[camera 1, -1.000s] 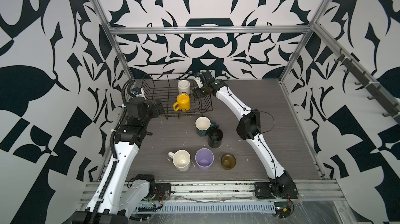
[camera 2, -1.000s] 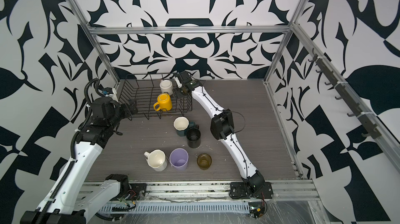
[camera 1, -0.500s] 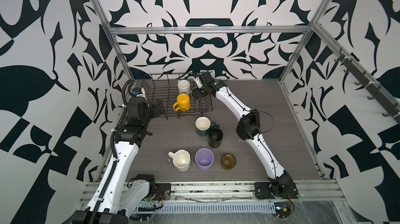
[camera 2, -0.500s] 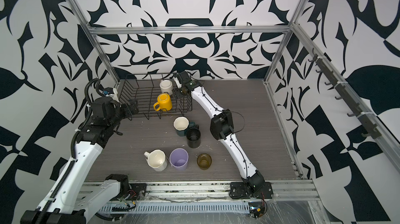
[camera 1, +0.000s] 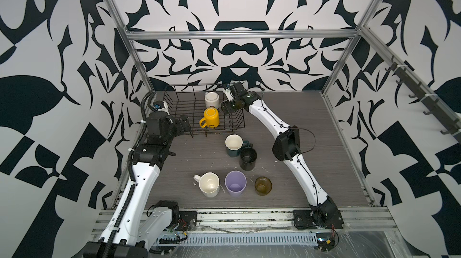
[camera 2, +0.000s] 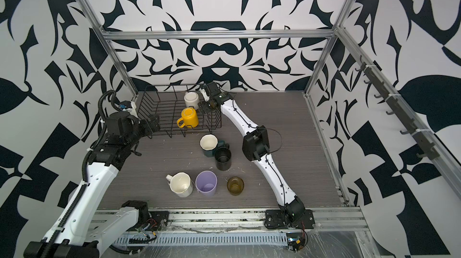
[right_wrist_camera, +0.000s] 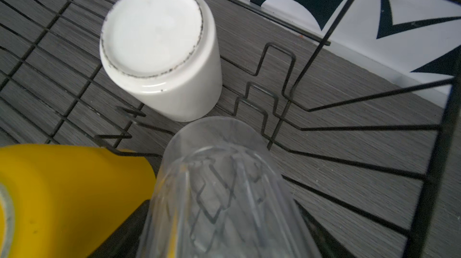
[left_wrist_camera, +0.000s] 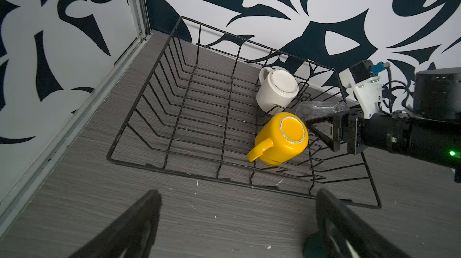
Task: Load cups into a dish rack
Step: Place the cup upside down at the dish rack.
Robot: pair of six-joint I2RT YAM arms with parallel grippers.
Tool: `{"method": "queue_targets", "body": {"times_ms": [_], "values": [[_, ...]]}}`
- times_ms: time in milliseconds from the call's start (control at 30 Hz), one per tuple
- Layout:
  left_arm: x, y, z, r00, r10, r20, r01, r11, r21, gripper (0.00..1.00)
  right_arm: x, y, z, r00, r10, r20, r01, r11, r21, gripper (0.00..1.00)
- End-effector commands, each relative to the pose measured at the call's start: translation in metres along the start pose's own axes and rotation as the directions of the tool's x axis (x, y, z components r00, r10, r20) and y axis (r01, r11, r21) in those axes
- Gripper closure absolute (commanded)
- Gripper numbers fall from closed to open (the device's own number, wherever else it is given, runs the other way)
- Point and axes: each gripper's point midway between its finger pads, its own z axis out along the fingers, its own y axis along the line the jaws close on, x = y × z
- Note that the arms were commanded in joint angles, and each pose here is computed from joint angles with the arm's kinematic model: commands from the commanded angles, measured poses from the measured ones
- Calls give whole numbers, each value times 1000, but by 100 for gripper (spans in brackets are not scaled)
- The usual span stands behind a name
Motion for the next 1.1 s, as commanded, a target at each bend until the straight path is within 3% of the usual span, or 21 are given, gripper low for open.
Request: {"method": "queue_targets", "body": {"times_ms": [0, 367, 600, 733, 967, 1067], "values": [[11, 3, 2, 999, -12, -37, 12, 1000, -6, 1, -46, 20, -49, 993, 0, 122, 8, 998, -63, 12], [11, 3, -1, 999, -12, -37, 12, 1000, -3, 1, -52, 21, -62, 991, 4, 136, 5, 998, -63, 11], [12, 2, -4, 999, -12, -43, 12, 1000, 0, 1, -74, 21, -112, 981, 4, 194, 5, 999, -46, 12], [13, 2, -5, 998, -13, -58, 13, 1000, 1, 1, -67, 19, -136, 983, 13, 185, -6, 999, -39, 14], [43, -3, -19, 960, -59, -275, 61, 998, -1, 0, -33, 12, -174, 982, 74, 176, -64, 996, -60, 15], [63, -5, -26, 923, -114, -366, 120, 993, -6, 7, -19, 6, -189, 980, 95, 175, -87, 995, -57, 15]]}}
